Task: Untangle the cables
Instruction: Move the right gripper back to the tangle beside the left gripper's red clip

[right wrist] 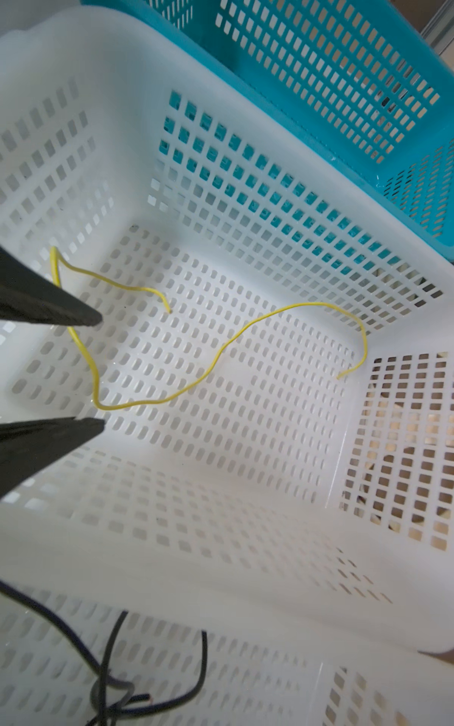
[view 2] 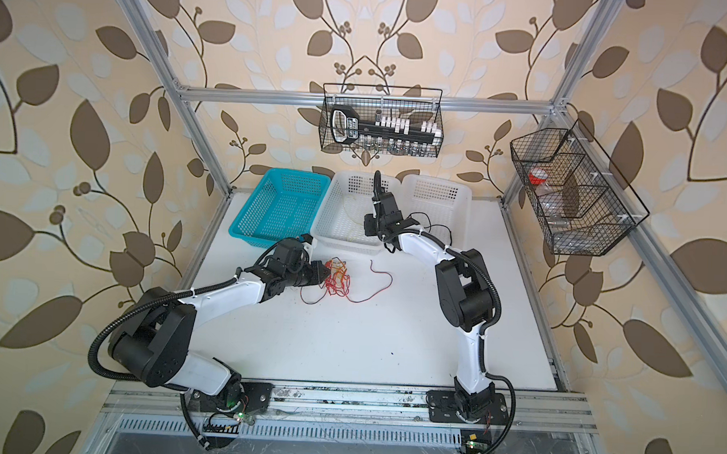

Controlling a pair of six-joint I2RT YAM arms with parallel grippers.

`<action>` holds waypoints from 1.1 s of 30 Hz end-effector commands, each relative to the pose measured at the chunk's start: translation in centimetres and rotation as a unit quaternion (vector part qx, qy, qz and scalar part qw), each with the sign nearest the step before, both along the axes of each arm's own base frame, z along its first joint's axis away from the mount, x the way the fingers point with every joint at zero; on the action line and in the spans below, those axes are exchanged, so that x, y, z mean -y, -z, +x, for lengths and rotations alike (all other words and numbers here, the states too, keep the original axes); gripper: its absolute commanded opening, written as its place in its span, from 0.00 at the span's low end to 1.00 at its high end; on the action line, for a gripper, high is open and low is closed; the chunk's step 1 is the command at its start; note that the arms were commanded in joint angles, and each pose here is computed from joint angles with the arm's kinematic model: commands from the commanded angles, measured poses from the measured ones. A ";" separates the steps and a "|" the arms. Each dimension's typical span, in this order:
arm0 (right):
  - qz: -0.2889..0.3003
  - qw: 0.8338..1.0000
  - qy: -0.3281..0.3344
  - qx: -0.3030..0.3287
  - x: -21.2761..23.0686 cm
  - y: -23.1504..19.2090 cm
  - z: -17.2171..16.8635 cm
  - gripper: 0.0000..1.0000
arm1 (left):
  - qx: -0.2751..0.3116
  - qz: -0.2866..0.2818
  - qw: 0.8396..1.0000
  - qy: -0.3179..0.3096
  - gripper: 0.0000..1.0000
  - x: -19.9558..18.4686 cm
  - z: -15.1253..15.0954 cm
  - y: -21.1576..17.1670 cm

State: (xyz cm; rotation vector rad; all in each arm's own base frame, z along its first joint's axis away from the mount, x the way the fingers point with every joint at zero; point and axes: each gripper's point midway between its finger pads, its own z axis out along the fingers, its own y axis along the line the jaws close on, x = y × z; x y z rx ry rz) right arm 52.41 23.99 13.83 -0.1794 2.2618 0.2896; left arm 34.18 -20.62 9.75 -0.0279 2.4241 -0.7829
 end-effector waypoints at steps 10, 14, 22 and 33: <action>0.009 0.998 -0.065 0.023 -0.1 -4.2 -5.5 0.51 | 0.032 -0.019 0.999 0.035 0.00 1.5 0.4 -1.6; 0.028 0.994 -0.104 0.032 -1.2 -4.9 -8.8 0.47 | 0.043 -0.033 0.997 0.057 0.00 2.2 0.1 -2.4; 0.062 0.983 -0.171 0.017 -2.2 -4.1 -14.6 0.44 | 0.091 -0.057 0.983 0.147 0.00 4.3 -1.4 -4.8; 0.054 0.985 -0.165 0.007 -1.4 -4.1 -16.2 0.42 | 0.208 -0.023 0.950 0.232 0.00 6.1 -3.4 -8.8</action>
